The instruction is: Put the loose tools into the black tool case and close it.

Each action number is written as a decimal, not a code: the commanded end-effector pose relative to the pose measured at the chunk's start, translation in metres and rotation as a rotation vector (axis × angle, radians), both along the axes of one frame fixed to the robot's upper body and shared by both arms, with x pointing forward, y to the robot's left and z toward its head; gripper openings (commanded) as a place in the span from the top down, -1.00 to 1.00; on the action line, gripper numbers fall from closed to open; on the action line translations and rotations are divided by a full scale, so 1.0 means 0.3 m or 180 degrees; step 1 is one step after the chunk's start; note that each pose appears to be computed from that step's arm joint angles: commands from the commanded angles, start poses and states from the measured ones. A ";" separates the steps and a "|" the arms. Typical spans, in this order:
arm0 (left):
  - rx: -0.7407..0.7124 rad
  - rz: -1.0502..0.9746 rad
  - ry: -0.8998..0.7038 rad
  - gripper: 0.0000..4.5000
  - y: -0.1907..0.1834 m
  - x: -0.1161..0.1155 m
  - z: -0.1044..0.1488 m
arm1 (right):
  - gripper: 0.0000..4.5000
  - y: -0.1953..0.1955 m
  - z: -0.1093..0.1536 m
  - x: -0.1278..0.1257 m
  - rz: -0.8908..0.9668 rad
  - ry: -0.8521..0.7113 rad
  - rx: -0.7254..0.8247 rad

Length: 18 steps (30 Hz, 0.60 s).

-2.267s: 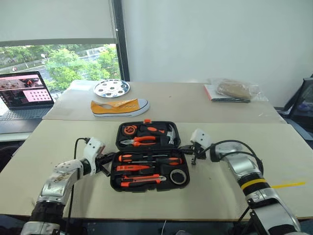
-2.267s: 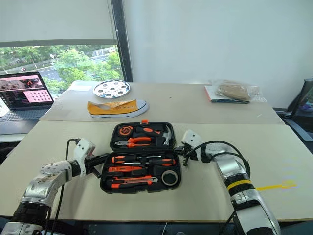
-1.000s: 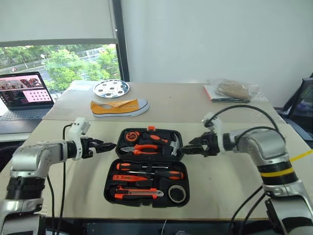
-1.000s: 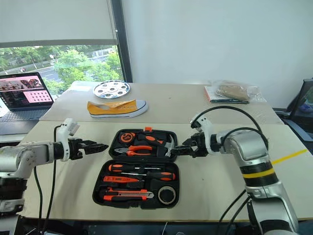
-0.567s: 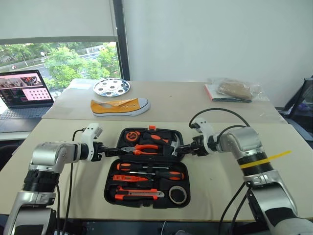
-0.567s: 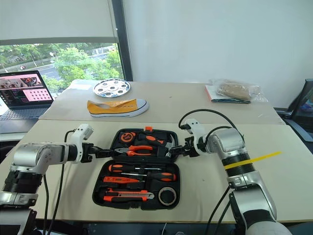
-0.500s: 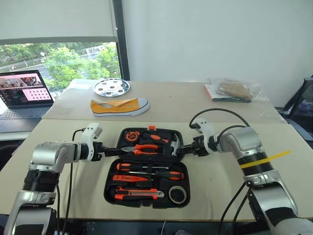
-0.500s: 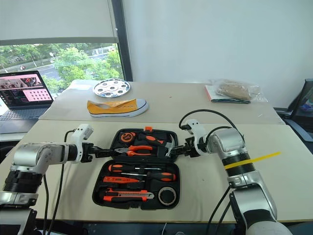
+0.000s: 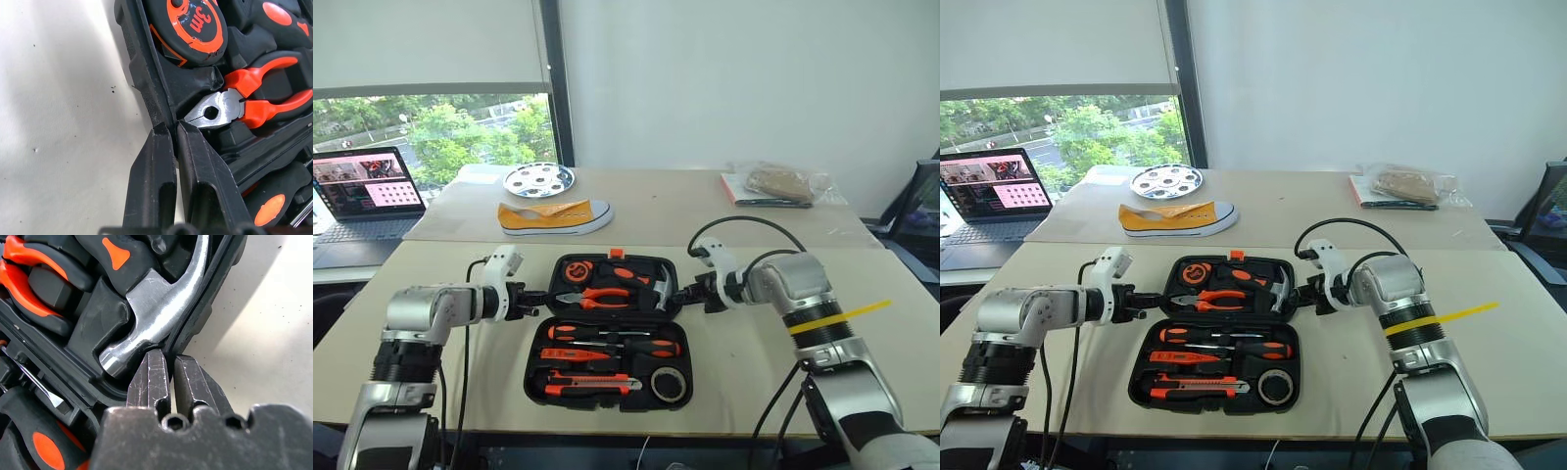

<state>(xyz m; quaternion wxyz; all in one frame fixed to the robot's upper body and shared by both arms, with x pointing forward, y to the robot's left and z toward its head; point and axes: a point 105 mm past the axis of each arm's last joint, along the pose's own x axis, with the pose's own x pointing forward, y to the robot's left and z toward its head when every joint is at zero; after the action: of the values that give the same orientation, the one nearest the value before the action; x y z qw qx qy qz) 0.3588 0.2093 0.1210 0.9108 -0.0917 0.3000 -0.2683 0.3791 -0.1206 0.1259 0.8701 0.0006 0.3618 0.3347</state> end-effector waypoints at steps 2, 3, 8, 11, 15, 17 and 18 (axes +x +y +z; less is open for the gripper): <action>-0.0359 0.0122 -0.0627 0.97 0.007 0.031 0.070 | 1.00 0.047 0.161 0.032 0.0391 -0.1114 0.0368; -0.0446 0.0108 -0.1033 0.97 0.008 0.038 0.119 | 1.00 0.047 0.200 0.023 0.0550 -0.1462 0.0357; -0.0409 -0.0287 -0.1979 0.97 -0.004 -0.029 0.202 | 1.00 0.017 0.255 -0.035 0.1034 -0.2507 0.0017; -0.0034 -0.0505 -0.2309 0.97 0.004 -0.074 0.185 | 1.00 -0.014 0.205 -0.099 0.1496 -0.3065 -0.0467; 0.0498 -0.0930 -0.2685 0.97 -0.005 -0.129 0.154 | 1.00 -0.029 0.126 -0.174 0.2036 -0.3418 -0.0833; 0.0975 -0.1397 -0.2819 0.97 -0.014 -0.181 0.083 | 1.00 -0.038 0.065 -0.208 0.2259 -0.3519 -0.1057; 0.1162 -0.1590 -0.2878 0.97 -0.017 -0.203 0.052 | 1.00 -0.041 0.034 -0.224 0.2390 -0.3561 -0.1192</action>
<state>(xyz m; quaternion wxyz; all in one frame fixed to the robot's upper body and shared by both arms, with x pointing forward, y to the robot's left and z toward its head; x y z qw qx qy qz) 0.3126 0.2134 0.1400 0.9014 0.1814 -0.0351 -0.3916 0.3276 -0.1413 0.1477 0.7900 -0.3881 -0.0862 0.4668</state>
